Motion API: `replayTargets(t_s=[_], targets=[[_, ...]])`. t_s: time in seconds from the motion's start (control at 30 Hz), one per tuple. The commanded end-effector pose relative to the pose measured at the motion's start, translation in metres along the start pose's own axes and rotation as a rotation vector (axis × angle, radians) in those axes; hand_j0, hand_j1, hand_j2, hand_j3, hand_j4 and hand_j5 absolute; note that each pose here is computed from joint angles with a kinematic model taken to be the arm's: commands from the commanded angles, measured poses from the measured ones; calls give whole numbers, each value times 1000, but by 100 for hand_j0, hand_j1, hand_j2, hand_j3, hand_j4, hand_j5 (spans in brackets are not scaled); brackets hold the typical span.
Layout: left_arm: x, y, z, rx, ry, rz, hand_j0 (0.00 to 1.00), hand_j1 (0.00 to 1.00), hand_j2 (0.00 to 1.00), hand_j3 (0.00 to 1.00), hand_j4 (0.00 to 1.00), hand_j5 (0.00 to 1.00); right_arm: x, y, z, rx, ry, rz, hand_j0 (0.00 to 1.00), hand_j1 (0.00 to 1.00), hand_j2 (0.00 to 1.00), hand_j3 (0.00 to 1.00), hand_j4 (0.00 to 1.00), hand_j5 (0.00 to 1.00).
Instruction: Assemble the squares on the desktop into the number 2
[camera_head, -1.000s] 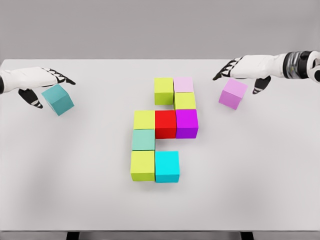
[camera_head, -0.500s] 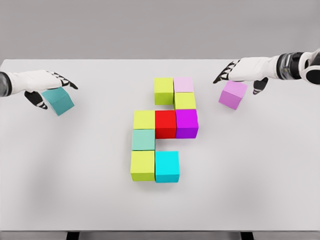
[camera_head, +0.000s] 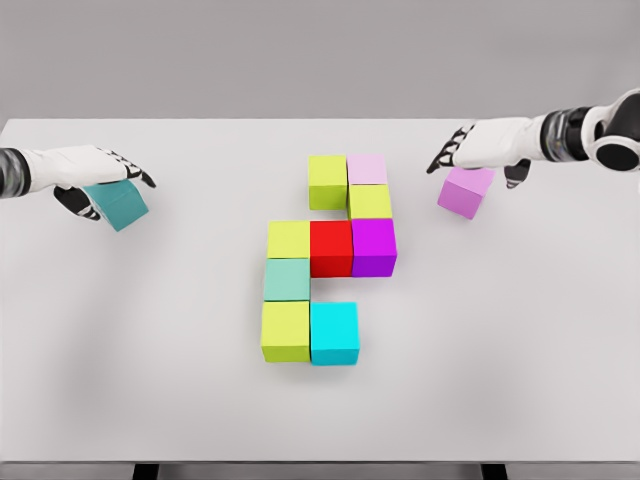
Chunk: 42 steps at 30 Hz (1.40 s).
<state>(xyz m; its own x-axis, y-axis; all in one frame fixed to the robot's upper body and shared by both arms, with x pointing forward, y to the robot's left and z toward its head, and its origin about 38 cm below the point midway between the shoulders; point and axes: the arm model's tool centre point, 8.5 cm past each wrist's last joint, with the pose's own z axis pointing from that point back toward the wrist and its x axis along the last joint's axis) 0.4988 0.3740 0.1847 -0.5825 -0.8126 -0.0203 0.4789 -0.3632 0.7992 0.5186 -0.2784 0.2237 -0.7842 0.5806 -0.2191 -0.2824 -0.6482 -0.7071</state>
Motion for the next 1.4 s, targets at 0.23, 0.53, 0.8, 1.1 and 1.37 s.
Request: replayTargets(t_s=[0.23,0.53,0.8,1.1,1.37], targets=[[0,-1,0,-2,0,0,49,49,49,49,49,49,-5,6,-5,18,11,-28,100,100,100,100,100,100],[-4,8,6,18,10,-2,35,35,35,35,35,35,-12,6,-8,26,25,-52,100,100,100,100,100,100],[5,33,8,124,-68,67,35,35,35,35,35,35,-13,9,-10,32,27,-62,100,100,100,100,100,100],[98,65,-28,174,-341,-22,23,23,23,23,23,23,-8,8,-16,40,14,-52,100,100,100,100,100,100],[109,91,-35,182,-192,133,22,22,22,22,22,22,-6,8,-19,45,8,-49,100,100,100,100,100,100]])
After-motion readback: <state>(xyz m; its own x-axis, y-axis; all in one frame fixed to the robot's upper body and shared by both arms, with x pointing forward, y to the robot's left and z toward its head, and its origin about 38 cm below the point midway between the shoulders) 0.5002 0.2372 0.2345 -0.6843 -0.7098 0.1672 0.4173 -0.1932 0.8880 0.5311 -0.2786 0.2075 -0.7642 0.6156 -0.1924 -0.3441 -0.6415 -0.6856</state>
